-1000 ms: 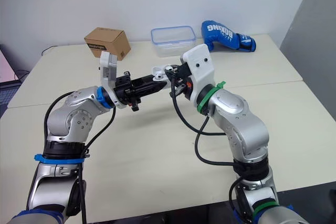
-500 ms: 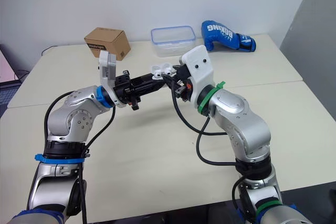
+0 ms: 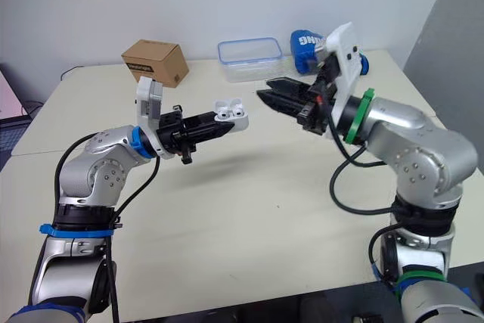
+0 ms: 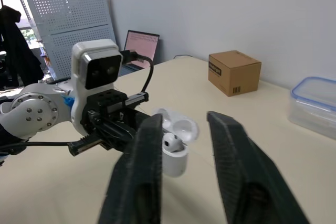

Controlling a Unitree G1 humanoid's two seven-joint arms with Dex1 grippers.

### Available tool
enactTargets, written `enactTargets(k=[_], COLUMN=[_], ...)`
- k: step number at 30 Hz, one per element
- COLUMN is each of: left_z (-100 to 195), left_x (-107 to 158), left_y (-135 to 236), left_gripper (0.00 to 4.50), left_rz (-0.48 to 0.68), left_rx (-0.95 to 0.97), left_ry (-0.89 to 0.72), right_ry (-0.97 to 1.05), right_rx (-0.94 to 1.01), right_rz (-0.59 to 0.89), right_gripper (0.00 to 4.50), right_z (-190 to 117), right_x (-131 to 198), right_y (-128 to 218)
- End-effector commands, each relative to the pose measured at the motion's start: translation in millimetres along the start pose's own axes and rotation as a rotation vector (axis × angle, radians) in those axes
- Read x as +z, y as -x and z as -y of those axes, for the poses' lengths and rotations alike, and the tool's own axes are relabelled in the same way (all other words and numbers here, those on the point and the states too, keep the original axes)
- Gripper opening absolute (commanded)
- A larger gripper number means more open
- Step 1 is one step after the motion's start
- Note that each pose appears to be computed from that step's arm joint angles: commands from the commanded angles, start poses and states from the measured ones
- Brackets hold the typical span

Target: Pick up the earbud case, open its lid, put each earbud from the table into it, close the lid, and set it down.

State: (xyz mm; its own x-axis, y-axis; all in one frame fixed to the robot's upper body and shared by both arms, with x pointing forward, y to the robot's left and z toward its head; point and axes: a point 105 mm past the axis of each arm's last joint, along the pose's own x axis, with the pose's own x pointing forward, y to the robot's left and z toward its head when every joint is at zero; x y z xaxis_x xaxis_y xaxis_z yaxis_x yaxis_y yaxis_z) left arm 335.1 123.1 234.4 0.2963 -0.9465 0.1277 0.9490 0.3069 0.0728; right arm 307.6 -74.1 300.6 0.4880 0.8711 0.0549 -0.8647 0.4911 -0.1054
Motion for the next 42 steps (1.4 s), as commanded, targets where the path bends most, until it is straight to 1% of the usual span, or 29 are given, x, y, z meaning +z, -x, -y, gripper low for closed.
enactTargets(k=[1, 5, 9, 13, 18, 25, 33, 37, 42], left_z=[8, 15, 23, 28, 29, 27, 23, 18, 13], left_x=[19, 20, 19, 15, 14, 12, 9, 11, 15], left_y=[1, -1, -2, -2, -1, 0, 4, 5, 5], left_gripper=[0.76, 0.76, 0.76, 0.76, 0.76, 0.76, 0.76, 0.76, 0.76], left_rz=[0.031, 0.03, 0.022, 0.014, 0.014, 0.019, 0.016, 0.031, 0.052], left_rx=[-0.036, -0.057, -0.085, -0.093, -0.087, -0.067, -0.048, -0.032, -0.01], left_ry=[-0.051, -0.046, -0.021, -0.005, 0.004, 0.005, 0.005, 0.004, 0.008], right_ry=[0.026, 0.063, 0.082, 0.107, 0.12, 0.125, 0.141, 0.145, 0.148], right_rx=[0.01, 0.049, 0.106, 0.172, 0.269, 0.357, 0.391, 0.417, 0.42], right_rz=[-0.024, -0.092, -0.128, -0.133, -0.142, -0.149, -0.107, -0.131, -0.152], right_gripper=[0.02, 0.02, 0.02, 0.02, 0.02, 0.02, 0.02, 0.02, 0.02], right_z=[13, 27, 32, 30, 17, 0, -11, -19, -21], right_x=[-2, -19, -27, -28, -29, -28, -12, -18, -24], right_y=[-3, -16, -32, -50, -62, -66, -61, -53, -49])
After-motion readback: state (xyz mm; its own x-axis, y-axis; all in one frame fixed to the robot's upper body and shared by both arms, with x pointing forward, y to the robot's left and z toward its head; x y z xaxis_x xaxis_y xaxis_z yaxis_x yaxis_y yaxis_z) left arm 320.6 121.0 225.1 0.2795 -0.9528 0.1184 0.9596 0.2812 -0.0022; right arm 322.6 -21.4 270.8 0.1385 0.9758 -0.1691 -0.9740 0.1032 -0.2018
